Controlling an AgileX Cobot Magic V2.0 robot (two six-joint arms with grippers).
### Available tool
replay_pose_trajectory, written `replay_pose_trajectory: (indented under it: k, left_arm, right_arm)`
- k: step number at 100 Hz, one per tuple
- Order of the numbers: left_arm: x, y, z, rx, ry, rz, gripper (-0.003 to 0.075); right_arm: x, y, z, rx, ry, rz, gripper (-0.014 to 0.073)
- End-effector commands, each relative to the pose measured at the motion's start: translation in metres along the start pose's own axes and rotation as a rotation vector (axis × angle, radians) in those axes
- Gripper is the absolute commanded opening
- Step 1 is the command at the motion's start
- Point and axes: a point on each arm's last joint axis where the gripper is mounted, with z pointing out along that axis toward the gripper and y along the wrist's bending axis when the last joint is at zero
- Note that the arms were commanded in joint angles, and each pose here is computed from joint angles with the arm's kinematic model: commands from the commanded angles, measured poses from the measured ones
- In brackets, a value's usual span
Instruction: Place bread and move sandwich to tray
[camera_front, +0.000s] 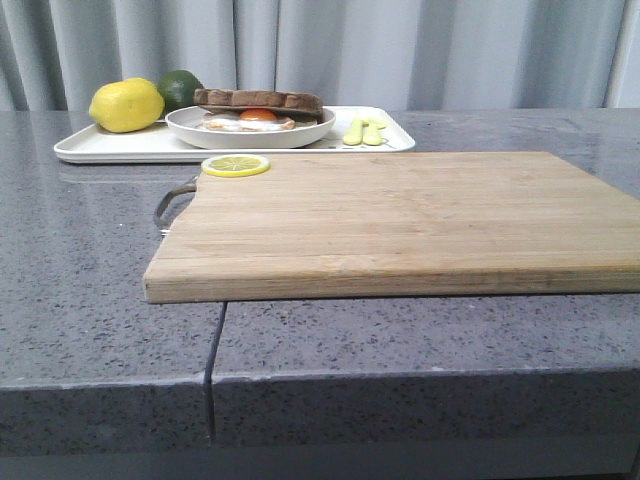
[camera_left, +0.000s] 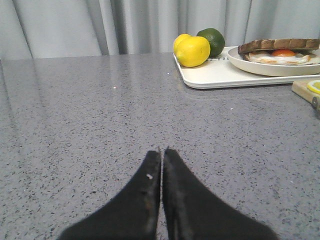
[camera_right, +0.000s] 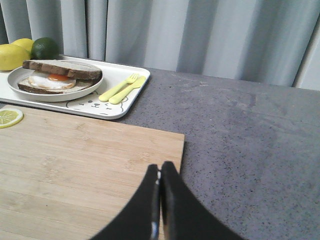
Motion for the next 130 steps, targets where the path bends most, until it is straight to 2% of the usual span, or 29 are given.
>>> replay_pose_trajectory:
  k: [1, 28, 82, 130]
  left_arm:
    - [-0.005, -0.001, -0.002, 0.005, -0.106, -0.018, -0.0020]
    - [-0.005, -0.001, -0.002, 0.005, -0.106, -0.018, -0.0020]
    - [-0.005, -0.001, -0.002, 0.005, -0.106, -0.018, -0.0020]
    - [-0.005, -0.001, -0.002, 0.005, -0.106, -0.018, -0.0020]
  right_arm:
    - [-0.015, -0.003, -0.001, 0.036, -0.093, -0.006, -0.0070]
    - [-0.002, -0.004, -0.004, 0.052, -0.102, -0.033, -0.0070]
    - [0.085, -0.001, -0.034, 0.067, -0.251, -0.019, -0.0070]
    - [0.087, 0.000, -0.035, 0.070, -0.232, -0.054, -0.0067]
